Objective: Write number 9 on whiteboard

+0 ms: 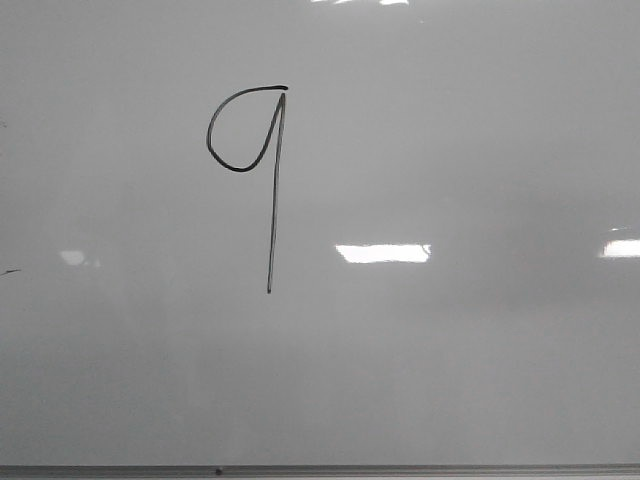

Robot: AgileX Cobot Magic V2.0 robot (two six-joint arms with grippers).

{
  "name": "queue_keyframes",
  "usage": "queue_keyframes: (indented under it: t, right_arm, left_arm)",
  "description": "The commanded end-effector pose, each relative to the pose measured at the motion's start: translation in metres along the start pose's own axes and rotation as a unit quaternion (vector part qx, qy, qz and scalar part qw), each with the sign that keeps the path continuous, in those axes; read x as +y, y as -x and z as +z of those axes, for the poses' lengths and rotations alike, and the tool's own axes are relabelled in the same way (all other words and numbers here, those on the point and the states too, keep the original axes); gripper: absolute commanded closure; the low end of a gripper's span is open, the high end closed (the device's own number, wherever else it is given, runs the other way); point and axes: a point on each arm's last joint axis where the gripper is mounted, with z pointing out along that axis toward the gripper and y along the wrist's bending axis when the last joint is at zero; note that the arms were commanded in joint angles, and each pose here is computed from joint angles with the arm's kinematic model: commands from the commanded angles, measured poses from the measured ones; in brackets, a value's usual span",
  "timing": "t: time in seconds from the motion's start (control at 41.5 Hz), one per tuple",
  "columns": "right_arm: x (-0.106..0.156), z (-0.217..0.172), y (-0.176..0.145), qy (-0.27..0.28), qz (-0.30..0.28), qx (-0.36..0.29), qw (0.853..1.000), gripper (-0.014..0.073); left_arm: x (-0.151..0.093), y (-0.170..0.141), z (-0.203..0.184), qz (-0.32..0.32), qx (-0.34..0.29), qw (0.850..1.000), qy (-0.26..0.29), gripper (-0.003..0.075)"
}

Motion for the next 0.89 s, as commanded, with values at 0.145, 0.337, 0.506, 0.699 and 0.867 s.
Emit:
queue_keyframes:
  t: [0.145, 0.337, 0.506, 0.699, 0.867]
  right_arm:
    - [-0.004, -0.003, 0.012, -0.021, 0.010, -0.037, 0.999, 0.0664]
    - [-0.004, -0.003, 0.012, -0.021, 0.010, -0.037, 0.999, 0.0664]
    - [-0.004, -0.003, 0.012, -0.020, 0.010, -0.036, 0.999, 0.0664]
    - [-0.004, -0.003, 0.012, -0.019, 0.010, -0.035, 0.999, 0.0664]
    - [-0.004, -0.003, 0.012, -0.019, 0.010, -0.035, 0.999, 0.0664]
  left_arm:
    - [0.007, -0.017, -0.009, -0.006, -0.024, 0.999, 0.041, 0.0739]
    - [0.007, -0.062, -0.013, -0.008, 0.001, 0.999, 0.042, 0.0739]
    - [0.011, -0.096, -0.009, -0.008, 0.034, 0.997, 0.066, 0.0739]
    - [0.013, -0.101, -0.009, -0.009, 0.043, 0.995, 0.088, 0.0739]
    - [0.013, -0.101, -0.009, -0.009, 0.043, 0.995, 0.088, 0.0739]
